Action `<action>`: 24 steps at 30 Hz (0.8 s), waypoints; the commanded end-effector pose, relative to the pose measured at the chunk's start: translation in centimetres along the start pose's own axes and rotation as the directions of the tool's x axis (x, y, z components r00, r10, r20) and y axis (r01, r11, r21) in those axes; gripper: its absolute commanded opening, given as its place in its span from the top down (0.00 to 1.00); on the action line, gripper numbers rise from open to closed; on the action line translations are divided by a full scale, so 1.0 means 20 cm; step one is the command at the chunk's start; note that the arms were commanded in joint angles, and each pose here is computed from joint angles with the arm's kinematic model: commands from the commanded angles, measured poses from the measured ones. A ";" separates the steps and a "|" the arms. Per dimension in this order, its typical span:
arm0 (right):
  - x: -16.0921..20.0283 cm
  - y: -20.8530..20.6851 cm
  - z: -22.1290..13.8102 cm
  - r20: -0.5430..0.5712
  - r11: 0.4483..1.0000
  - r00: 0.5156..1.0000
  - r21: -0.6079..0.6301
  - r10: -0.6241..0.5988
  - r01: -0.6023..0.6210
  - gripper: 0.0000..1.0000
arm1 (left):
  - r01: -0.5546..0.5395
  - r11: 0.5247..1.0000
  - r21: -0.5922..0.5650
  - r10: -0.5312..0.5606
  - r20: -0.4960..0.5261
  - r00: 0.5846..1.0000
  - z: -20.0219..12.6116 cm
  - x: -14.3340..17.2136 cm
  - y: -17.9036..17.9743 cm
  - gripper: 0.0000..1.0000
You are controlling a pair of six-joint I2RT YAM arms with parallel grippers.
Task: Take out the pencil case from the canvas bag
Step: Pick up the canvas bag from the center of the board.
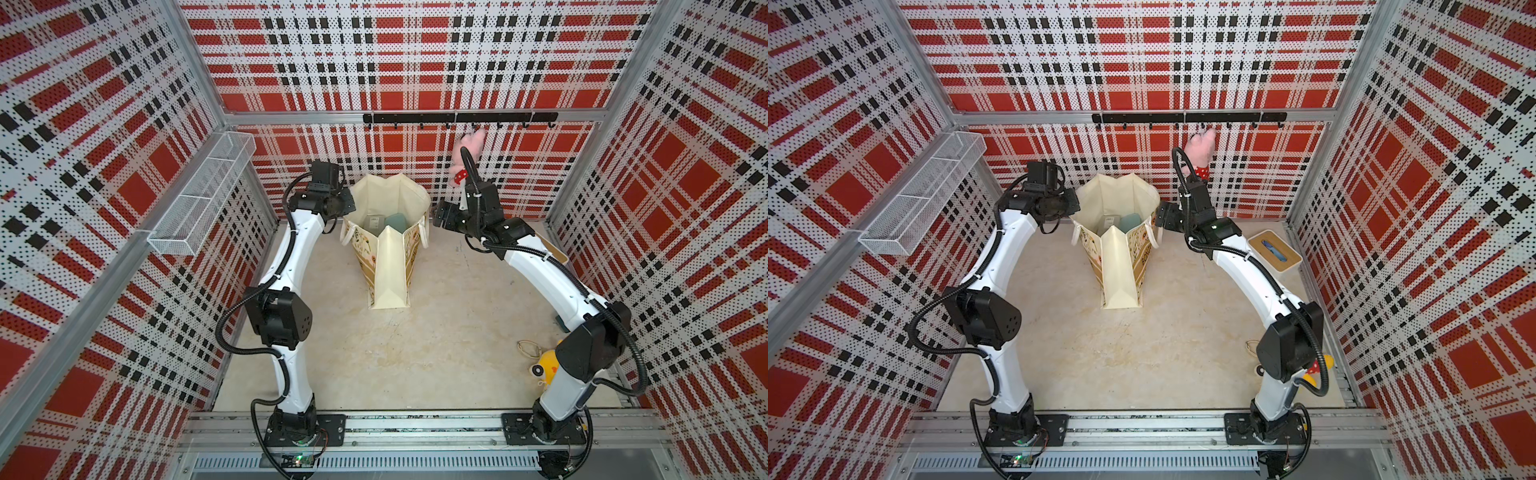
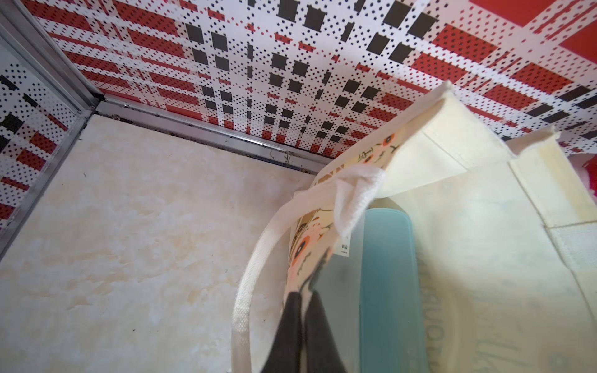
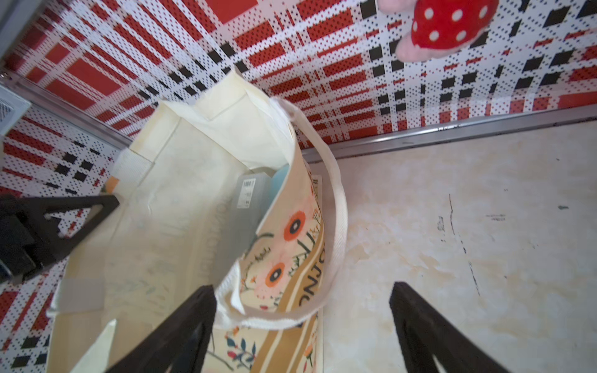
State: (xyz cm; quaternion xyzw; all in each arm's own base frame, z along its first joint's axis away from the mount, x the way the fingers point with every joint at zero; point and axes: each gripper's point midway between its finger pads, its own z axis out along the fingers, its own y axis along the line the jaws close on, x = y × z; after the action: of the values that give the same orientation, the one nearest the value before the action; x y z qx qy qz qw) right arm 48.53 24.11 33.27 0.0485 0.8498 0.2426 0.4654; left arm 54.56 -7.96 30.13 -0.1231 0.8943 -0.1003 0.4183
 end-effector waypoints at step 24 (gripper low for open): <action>-0.06 0.04 0.52 -0.089 0.989 0.988 -0.065 0.126 -0.132 0.61 | -0.047 0.993 0.111 0.040 0.061 0.997 -0.05 -0.07 -0.09 1.00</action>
State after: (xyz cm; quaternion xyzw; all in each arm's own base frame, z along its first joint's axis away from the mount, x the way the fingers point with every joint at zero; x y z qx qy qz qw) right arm 57.75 27.81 28.93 0.0776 0.8589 0.2890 0.4156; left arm 54.84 -8.83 30.24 -0.0981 0.8912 -0.1197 0.4263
